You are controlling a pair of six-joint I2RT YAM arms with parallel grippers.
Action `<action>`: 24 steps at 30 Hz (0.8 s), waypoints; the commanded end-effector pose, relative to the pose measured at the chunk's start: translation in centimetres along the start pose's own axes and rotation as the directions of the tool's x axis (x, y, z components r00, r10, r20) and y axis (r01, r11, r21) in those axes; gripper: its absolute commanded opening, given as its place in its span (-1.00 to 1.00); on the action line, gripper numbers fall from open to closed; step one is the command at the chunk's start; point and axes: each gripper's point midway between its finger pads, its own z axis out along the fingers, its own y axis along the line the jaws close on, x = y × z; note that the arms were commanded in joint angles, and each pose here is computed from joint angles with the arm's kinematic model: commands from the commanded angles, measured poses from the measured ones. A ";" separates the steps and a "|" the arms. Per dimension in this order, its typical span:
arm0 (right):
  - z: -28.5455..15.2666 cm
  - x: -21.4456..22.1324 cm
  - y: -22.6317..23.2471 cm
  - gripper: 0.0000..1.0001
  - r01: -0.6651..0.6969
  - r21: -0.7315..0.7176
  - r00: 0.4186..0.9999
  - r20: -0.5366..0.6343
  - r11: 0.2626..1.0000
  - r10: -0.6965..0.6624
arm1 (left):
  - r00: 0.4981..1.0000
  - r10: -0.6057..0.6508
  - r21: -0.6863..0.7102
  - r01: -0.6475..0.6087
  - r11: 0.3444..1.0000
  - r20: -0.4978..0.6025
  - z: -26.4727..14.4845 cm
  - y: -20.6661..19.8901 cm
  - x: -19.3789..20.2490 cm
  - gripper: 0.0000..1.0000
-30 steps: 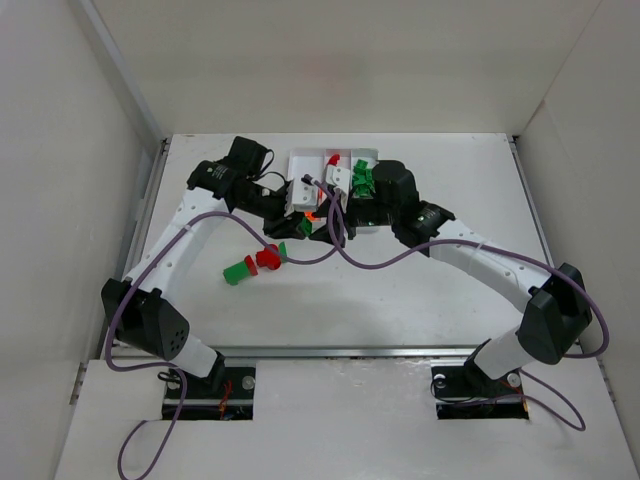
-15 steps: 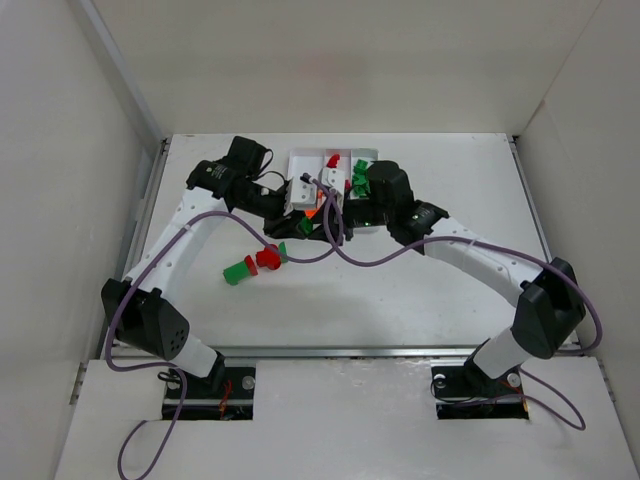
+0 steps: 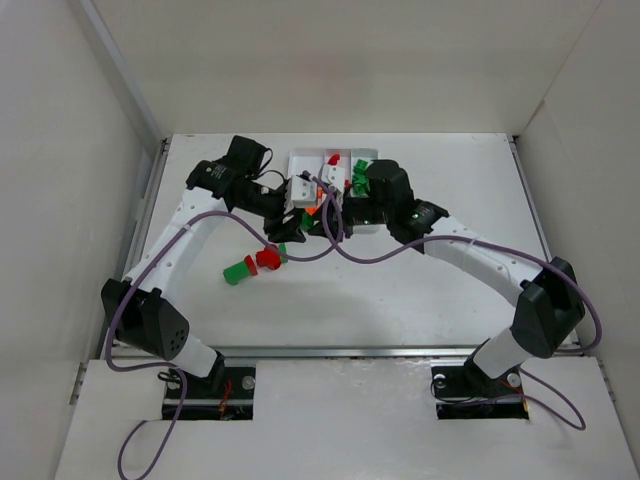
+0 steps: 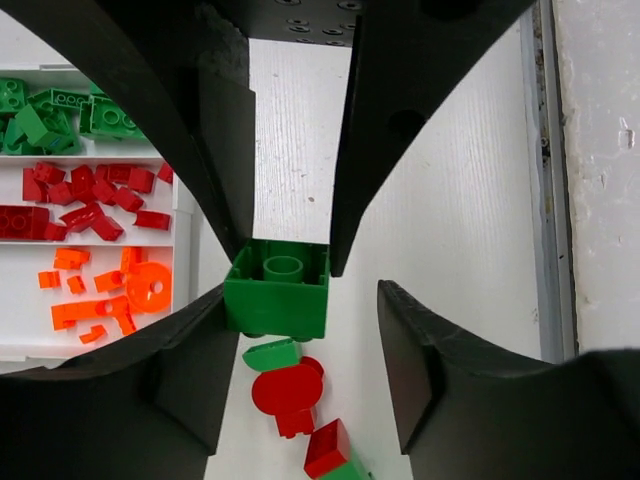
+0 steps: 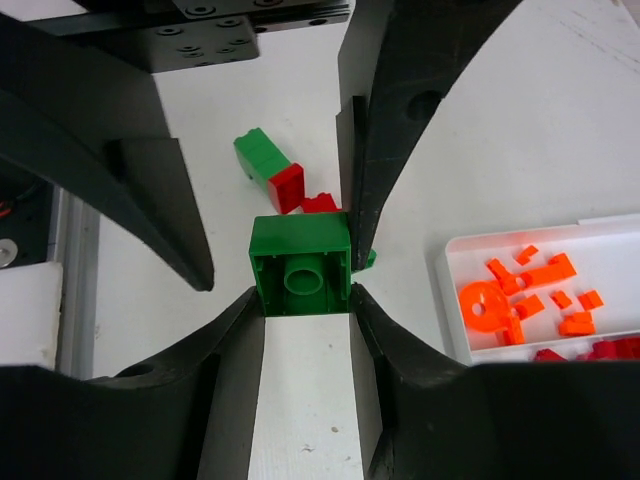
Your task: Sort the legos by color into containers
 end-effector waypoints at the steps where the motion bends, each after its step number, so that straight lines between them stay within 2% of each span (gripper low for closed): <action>1: -0.9 -3.1 -1.2 -1.00 0.064 0.079 0.996 0.058 0.995 -0.069 | 1.000 -0.014 -0.007 0.014 1.000 0.021 -0.4 -0.7 -0.8 0.09; 4: -1.0 -2.5 -1.9 -1.00 0.057 0.118 0.997 0.040 0.991 -0.062 | 1.000 -0.014 -0.014 0.014 1.000 0.026 -0.4 -0.5 -1.0 0.26; 6: -1.1 -2.4 -2.5 -1.00 0.055 0.150 0.998 0.030 0.987 -0.061 | 0.999 -0.034 -0.027 0.034 0.999 0.021 -0.3 -0.2 -0.7 0.51; 7: -1.2 -2.3 -2.7 -1.00 0.055 0.164 0.998 0.026 0.985 -0.060 | 0.999 -0.041 -0.038 0.041 0.998 0.016 -0.3 0.0 -0.7 0.99; 11: -2.3 -0.7 -5.4 -1.00 -0.023 0.253 1.000 0.006 0.967 0.022 | 0.994 -0.100 -0.141 0.093 0.986 -0.041 -0.8 1.3 0.5 1.00; 12: -2.2 0.5 -6.4 -1.00 -0.054 0.278 0.998 -0.012 0.959 0.060 | 0.995 -0.089 -0.207 0.080 0.975 -0.035 -1.1 2.6 0.3 1.00; 13: -2.4 1.3 -7.2 -1.00 -0.107 0.308 0.993 -0.010 0.945 0.116 | 0.987 -0.134 -0.307 0.101 0.946 -0.089 -1.7 4.2 1.6 1.00; 14: -3.3 2.3 -9.2 -1.00 -0.143 0.377 0.987 -0.013 0.915 0.160 | 0.967 -0.240 -0.386 0.191 0.902 -0.083 -1.8 4.8 2.7 1.00; 16: -3.9 3.7 -11.8 -1.00 -0.247 0.464 0.962 0.015 0.851 0.271 | 0.956 -0.286 -0.569 0.202 0.797 -0.060 -3.3 8.1 3.5 1.00; 17: -4.5 4.5 -13.1 -1.00 -0.281 0.507 0.950 0.028 0.815 0.310 | 0.932 -0.352 -0.694 0.195 0.693 -0.090 -5.0 9.4 5.5 1.00; 19: -6.1 6.9 -16.7 -1.00 -0.338 0.615 0.920 0.057 0.713 0.388 | 0.915 -0.404 -0.807 0.241 0.539 0.004 -7.7 11.5 5.8 1.00; 21: -7.1 8.6 -18.6 -1.00 -0.387 0.676 0.889 0.095 0.627 0.447 | 0.888 -0.455 -0.865 0.280 0.417 0.068 -9.6 12.5 6.9 1.00; 22: -7.5 9.9 -19.8 -1.00 -0.403 0.700 0.874 0.105 0.590 0.474 | 0.866 -0.479 -0.880 0.334 0.337 0.145 -10.5 12.8 6.8 1.00; 24: -7.6 11.1 -20.6 -1.00 -0.428 0.714 0.853 0.116 0.554 0.509 | 0.845 -0.501 -0.905 0.345 0.247 0.185 -11.6 12.8 7.4 1.00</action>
